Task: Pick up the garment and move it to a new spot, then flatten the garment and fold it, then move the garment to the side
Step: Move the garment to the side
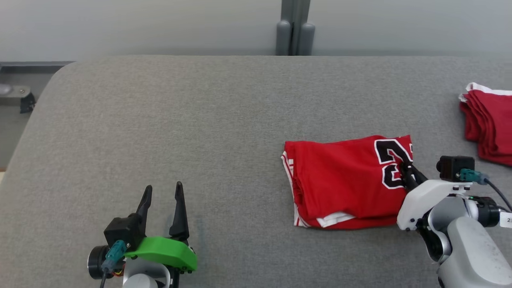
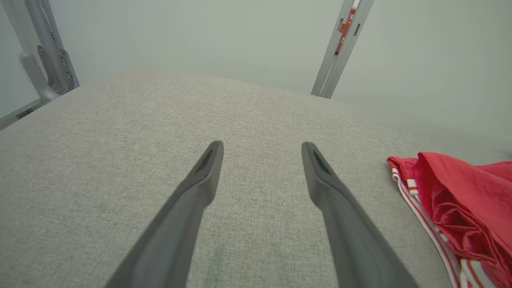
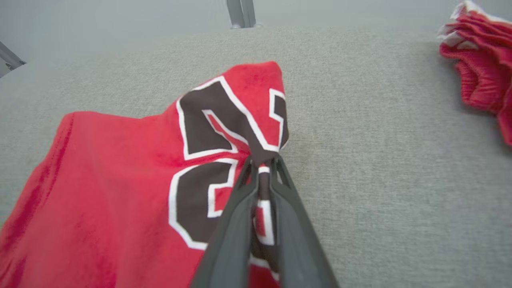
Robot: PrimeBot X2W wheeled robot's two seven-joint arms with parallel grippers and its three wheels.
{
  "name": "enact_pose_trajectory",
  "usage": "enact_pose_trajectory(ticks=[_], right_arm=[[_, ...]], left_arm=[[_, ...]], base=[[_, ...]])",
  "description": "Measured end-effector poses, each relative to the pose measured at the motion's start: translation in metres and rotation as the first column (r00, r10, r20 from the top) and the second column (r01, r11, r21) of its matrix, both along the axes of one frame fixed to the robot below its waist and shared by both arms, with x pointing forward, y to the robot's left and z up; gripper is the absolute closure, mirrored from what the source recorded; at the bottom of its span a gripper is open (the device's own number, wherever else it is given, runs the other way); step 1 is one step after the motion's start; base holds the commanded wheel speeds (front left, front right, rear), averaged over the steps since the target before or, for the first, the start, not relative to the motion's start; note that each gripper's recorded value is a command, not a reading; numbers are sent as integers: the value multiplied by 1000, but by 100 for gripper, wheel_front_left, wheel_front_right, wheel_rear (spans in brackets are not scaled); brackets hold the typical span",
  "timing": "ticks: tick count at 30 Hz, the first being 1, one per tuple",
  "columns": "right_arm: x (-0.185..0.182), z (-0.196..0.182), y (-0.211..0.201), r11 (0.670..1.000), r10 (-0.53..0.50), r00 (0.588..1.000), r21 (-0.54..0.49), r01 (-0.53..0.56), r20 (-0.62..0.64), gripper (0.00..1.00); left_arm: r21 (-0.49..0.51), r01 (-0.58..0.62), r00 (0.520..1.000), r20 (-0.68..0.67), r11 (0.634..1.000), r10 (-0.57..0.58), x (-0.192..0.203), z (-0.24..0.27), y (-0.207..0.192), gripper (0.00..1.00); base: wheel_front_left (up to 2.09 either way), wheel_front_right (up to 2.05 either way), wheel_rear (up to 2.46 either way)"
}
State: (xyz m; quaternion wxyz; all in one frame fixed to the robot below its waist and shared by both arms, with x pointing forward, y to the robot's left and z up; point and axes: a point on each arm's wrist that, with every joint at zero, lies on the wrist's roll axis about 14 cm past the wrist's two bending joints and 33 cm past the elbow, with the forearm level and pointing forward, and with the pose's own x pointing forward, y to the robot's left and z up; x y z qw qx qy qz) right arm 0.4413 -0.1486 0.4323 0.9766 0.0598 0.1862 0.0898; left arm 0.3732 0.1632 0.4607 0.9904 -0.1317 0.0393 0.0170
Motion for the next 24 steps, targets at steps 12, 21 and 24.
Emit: enact_pose_trajectory(ticks=[12,21,24], right_arm=[[-37,30,-121,955,-286,956,-55,290,68,100],[-72,26,-167,901,-425,904,-66,428,55,100],[-73,23,-171,895,-438,897,-72,441,49,100]], left_arm=[[-8,268,963,20,963,-268,34,2,-91,0],[-20,429,903,6,903,-429,46,-9,-152,0],[-27,451,893,-8,892,-451,46,-15,-159,0]], base=[[0,0,0],[0,0,0],[0,0,0]])
